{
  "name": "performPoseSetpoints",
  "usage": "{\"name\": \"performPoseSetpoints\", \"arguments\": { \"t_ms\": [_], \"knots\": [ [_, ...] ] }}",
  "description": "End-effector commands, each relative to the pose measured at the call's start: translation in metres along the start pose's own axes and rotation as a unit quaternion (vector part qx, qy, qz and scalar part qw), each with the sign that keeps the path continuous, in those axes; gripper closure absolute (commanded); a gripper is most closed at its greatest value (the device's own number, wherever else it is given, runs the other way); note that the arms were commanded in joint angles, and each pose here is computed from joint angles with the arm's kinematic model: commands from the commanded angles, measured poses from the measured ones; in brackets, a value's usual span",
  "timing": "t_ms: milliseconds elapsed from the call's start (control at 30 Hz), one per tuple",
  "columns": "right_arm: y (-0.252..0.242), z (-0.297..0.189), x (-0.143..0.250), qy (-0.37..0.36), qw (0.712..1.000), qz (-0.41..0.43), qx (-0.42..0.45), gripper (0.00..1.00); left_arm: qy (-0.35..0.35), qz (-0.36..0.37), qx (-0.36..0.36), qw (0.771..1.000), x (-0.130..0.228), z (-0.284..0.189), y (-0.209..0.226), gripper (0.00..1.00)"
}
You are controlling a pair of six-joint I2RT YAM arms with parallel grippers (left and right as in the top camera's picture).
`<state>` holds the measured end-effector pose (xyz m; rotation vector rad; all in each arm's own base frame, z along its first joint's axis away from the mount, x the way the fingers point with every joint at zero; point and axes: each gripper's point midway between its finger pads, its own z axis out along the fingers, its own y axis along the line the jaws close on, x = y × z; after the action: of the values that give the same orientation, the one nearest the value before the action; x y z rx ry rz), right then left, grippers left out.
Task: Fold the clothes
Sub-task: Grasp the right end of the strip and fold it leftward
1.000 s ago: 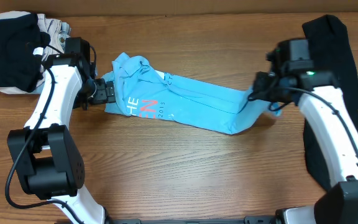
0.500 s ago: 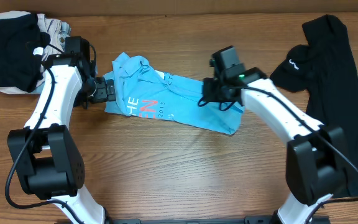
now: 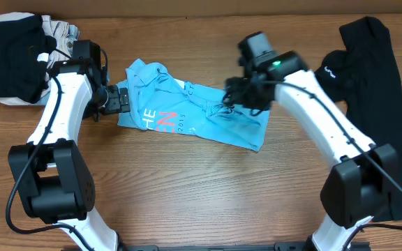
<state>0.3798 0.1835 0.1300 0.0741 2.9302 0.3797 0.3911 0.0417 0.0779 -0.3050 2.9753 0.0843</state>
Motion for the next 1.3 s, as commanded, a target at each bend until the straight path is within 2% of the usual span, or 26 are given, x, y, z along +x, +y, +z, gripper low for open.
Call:
{"name": "performPoseSetpoints", "arguments": {
  "t_ms": [0, 100, 200, 467, 867, 933, 1033, 1167, 1267],
  "knots": [
    [-0.056, 0.003, 0.005, 0.017, 0.994, 0.088, 0.059, 0.29, -0.021, 0.009, 0.007, 1.0, -0.007, -0.013, -0.002, 0.0],
    [-0.086, 0.019, 0.02, 0.043, 0.985, 0.149, 0.074, 0.32, -0.021, 0.009, 0.007, 1.0, -0.007, -0.013, -0.002, 0.0],
    [-0.093, 0.041, 0.032, 0.061, 0.983, 0.169, 0.041, 0.37, -0.021, 0.009, 0.007, 1.0, -0.007, -0.013, -0.002, 0.0],
    [-0.078, 0.072, 0.027, 0.027, 0.988, 0.149, -0.01, 0.52, -0.021, 0.009, 0.007, 1.0, -0.007, -0.013, -0.002, 0.0],
    [-0.082, 0.073, 0.01, -0.014, 0.99, 0.139, 0.005, 0.78, -0.021, 0.009, 0.007, 1.0, -0.007, -0.013, -0.002, 0.0],
    [-0.084, 0.073, 0.008, -0.019, 0.99, 0.139, 0.011, 0.83, -0.021, 0.009, 0.007, 1.0, -0.007, -0.012, -0.002, 0.0],
    [-0.089, 0.073, 0.004, -0.031, 0.99, 0.138, 0.023, 0.96, -0.021, 0.009, 0.007, 1.0, -0.007, -0.013, -0.002, 0.0],
    [-0.088, 0.072, -0.004, -0.047, 0.99, 0.129, 0.023, 0.96, -0.021, 0.009, 0.006, 1.0, -0.007, -0.013, -0.002, 0.0],
    [-0.062, 0.066, -0.011, -0.045, 0.994, 0.093, -0.029, 0.96, -0.021, 0.009, 0.006, 1.0, -0.007, -0.012, -0.002, 0.0]
  ]
}}
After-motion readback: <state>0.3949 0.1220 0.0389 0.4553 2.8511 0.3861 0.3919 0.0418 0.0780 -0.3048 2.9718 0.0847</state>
